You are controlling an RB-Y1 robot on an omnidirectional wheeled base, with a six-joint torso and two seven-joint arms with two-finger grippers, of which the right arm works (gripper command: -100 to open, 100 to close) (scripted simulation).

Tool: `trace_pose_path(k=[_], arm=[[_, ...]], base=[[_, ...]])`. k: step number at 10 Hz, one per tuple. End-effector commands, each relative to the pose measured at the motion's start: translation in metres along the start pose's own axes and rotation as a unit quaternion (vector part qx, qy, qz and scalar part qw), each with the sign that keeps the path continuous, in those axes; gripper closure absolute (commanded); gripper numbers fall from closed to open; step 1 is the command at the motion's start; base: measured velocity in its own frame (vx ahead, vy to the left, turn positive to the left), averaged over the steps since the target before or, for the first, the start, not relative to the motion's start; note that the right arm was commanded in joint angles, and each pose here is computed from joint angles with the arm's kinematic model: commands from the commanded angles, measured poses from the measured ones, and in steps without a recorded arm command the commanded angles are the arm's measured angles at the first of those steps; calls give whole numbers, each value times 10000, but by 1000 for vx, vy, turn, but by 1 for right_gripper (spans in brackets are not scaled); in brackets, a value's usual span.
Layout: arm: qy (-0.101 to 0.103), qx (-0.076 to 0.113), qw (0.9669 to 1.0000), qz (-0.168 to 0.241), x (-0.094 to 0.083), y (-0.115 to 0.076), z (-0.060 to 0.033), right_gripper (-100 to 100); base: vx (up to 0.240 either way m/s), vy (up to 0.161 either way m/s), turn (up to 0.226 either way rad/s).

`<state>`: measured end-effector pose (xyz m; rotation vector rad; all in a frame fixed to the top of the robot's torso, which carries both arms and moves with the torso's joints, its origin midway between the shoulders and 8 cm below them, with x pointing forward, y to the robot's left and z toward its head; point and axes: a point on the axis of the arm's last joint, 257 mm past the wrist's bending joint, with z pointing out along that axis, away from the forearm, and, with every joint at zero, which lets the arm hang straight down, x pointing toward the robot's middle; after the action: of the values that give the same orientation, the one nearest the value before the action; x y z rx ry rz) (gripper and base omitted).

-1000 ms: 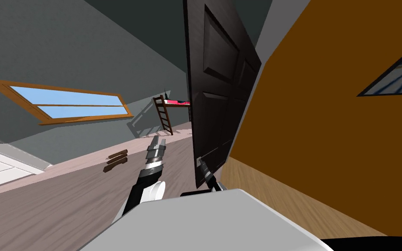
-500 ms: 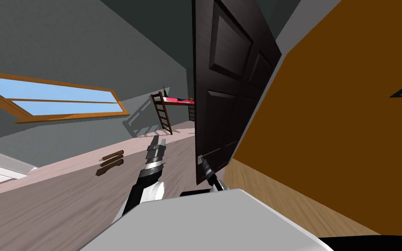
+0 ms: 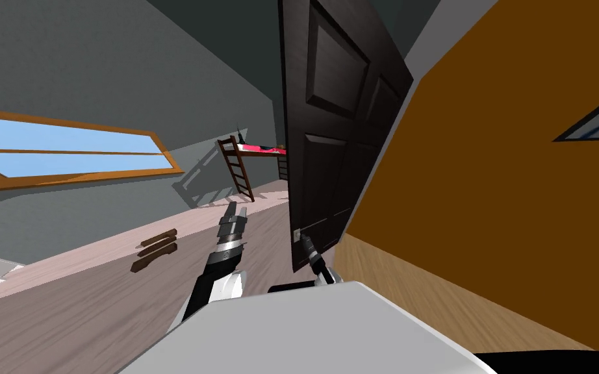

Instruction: Push the door open

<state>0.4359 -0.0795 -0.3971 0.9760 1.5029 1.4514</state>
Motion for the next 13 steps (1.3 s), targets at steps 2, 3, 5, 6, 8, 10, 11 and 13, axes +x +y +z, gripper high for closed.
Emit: trace_pose_path(k=[2, 3, 5, 6, 8, 10, 11, 13], arm=[[1, -5, 10000, 53, 32, 14, 8, -100], [1, -12, 10000, 79, 49, 23, 15, -100], [1, -41, 9998, 182, 125, 59, 44, -100], [1, -31, 9999, 148, 107, 43, 27, -100], [-24, -34, 9999, 112, 61, 32, 6, -100], [-47, -48, 9999, 91, 32, 32, -6, -100], [-59, -58, 9999, 86, 23, 34, -10, -100], [-81, -82, 9999, 90, 19, 41, -13, -100]], base=[[-239, -30, -41], [-302, 4, -43], [-264, -57, -53], [-111, -30, -4], [106, 50, 25], [189, 66, 17], [188, 71, 23], [199, 97, 26]])
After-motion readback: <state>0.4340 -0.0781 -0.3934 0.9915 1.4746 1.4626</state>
